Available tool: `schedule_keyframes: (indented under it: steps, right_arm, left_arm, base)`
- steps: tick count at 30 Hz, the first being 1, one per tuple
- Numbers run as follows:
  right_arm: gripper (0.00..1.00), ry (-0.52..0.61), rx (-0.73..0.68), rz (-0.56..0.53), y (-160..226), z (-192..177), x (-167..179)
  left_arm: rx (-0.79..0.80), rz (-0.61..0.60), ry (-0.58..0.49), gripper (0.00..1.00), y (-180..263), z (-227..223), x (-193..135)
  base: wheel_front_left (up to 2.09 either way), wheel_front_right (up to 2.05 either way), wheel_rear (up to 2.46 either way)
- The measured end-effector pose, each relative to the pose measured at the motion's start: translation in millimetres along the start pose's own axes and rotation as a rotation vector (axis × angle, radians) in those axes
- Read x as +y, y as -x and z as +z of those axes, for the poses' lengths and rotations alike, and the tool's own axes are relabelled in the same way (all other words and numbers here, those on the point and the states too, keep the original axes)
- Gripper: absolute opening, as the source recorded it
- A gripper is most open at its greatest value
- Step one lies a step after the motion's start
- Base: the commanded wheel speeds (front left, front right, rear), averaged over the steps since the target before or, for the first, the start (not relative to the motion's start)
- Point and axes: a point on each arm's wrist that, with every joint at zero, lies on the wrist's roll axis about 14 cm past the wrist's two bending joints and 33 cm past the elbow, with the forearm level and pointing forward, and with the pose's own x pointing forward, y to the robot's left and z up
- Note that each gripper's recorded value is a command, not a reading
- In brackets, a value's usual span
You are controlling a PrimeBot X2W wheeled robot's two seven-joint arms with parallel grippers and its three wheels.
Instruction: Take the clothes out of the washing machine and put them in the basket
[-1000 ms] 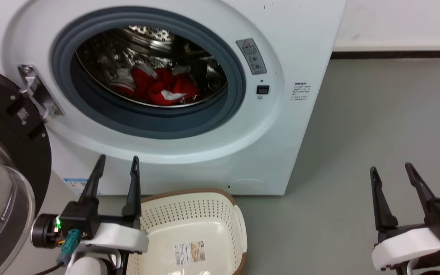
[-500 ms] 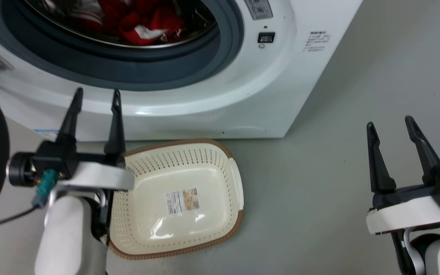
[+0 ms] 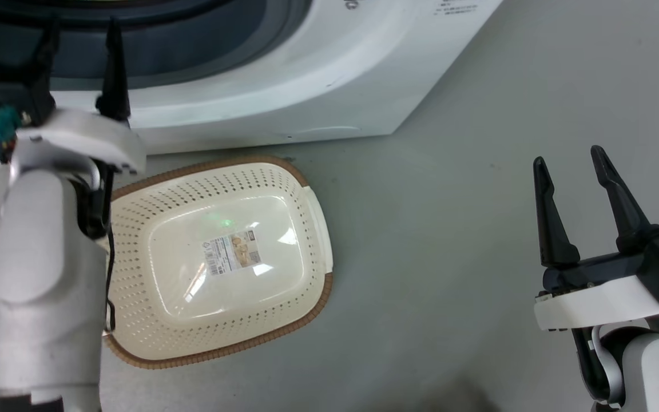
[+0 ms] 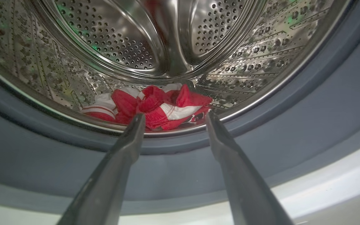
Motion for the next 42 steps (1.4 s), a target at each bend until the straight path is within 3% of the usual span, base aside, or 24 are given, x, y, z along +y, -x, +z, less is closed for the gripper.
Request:
schedule_keyframes:
  steps: [6,19,31,39,40,41,42]
  right_arm:
    - [1.00,-0.005,0.035,-0.017,-0.5,-16.4,-6.6]
    - [1.00,-0.047,0.082,0.004,6.4,-35.3,2.2]
    - [1.00,-0.076,0.143,-0.029,19.9,-56.9,-5.5]
    - [1.00,-0.095,0.159,-0.040,26.4,-62.9,-6.6]
    - [1.00,-0.095,0.161,-0.040,26.7,-63.6,-6.5]
    - [1.00,-0.096,0.162,-0.039,26.6,-64.1,-6.1]
    - [1.00,-0.098,0.160,-0.038,26.5,-63.9,-5.6]
  left_arm:
    - [0.079,-0.027,-0.002,1.00,-39.2,-10.8,-6.3]
    - [0.319,-0.016,-0.083,1.00,-101.8,-24.9,15.4]
    - [0.569,-0.016,-0.118,1.00,-129.4,-64.1,17.1]
    - [0.749,0.012,-0.111,1.00,-123.4,-85.5,19.7]
    - [0.765,0.018,-0.101,0.46,-122.4,-86.5,20.1]
    - [0.772,0.023,-0.092,0.00,-122.1,-86.5,20.1]
    - [0.777,0.030,-0.084,0.00,-121.7,-86.1,20.5]
  base:
    - [0.00,0.00,0.00]
    - [0.00,0.00,0.00]
    - [0.00,0.00,0.00]
    - [0.00,0.00,0.00]
    - [0.00,0.00,0.00]
    - [0.00,0.00,0.00]
    - [0.00,0.00,0.00]
